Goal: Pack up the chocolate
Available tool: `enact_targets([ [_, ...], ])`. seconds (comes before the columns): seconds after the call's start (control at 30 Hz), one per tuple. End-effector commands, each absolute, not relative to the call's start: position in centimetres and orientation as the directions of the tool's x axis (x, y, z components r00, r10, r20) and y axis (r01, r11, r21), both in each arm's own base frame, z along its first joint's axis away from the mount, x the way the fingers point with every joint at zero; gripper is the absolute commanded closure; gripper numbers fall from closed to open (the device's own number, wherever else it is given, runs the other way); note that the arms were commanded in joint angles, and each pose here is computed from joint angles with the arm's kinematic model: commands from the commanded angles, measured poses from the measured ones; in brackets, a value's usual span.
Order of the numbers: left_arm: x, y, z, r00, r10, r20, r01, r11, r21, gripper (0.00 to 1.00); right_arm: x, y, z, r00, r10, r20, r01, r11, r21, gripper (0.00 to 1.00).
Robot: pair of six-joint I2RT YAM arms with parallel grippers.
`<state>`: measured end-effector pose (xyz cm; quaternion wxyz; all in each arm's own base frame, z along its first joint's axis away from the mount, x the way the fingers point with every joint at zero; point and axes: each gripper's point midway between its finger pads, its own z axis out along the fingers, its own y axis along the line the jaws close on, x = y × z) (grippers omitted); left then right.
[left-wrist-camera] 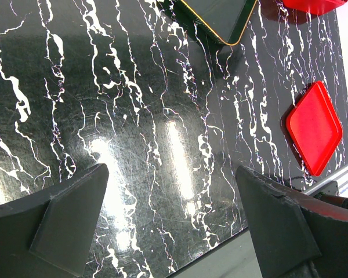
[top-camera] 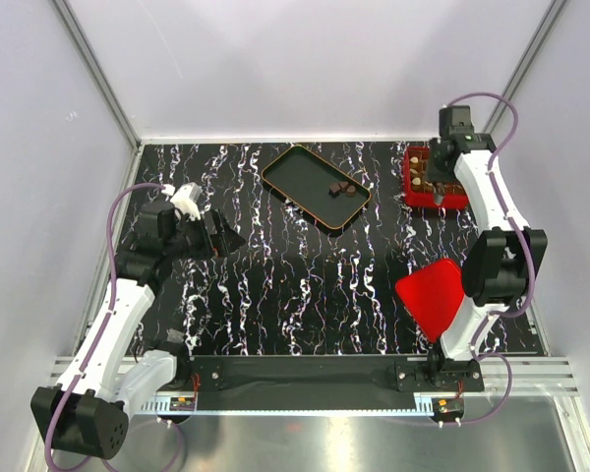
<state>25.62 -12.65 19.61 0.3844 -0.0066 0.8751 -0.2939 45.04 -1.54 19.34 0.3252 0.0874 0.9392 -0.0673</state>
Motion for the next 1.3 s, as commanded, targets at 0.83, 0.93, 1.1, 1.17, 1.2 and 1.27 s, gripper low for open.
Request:
enact_targets([
  [0.83, 26.2, -12.5, 20.6, -0.665, -0.232, -0.710, 0.245, 0.830, -0.500, 0.01, 45.0, -7.1, 15.1, -0.755, 0.272, -0.596, 0.366, 0.930, -0.038, 0.63],
  [0.93, 26.2, -12.5, 20.6, -0.665, -0.232, -0.710, 0.245, 0.830, -0.500, 0.01, 44.9, -7.0, 14.8, -0.757, 0.274, -0.593, 0.363, 0.931, -0.033, 0.62],
  [1.1, 26.2, -12.5, 20.6, -0.665, -0.232, -0.710, 0.244, 0.831, -0.500, 0.01, 45.1, -7.0, 14.9, -0.755, 0.273, -0.596, 0.361, 0.932, -0.030, 0.55],
  [1.17, 26.2, -12.5, 20.5, -0.665, -0.232, -0.710, 0.242, 0.832, -0.499, 0.01, 45.2, -7.1, 15.1, -0.755, 0.270, -0.598, 0.361, 0.932, -0.036, 0.53],
  [1.2, 26.2, -12.5, 20.5, -0.665, -0.232, -0.710, 0.242, 0.832, -0.499, 0.01, 45.2, -7.1, 15.4, -0.752, 0.270, -0.601, 0.362, 0.932, -0.033, 0.52],
  [1.27, 26.2, -12.5, 20.6, -0.666, -0.231, -0.709, 0.245, 0.831, -0.500, 0.01, 45.3, -7.0, 16.1, -0.745, 0.272, -0.609, 0.362, 0.932, -0.027, 0.52],
])
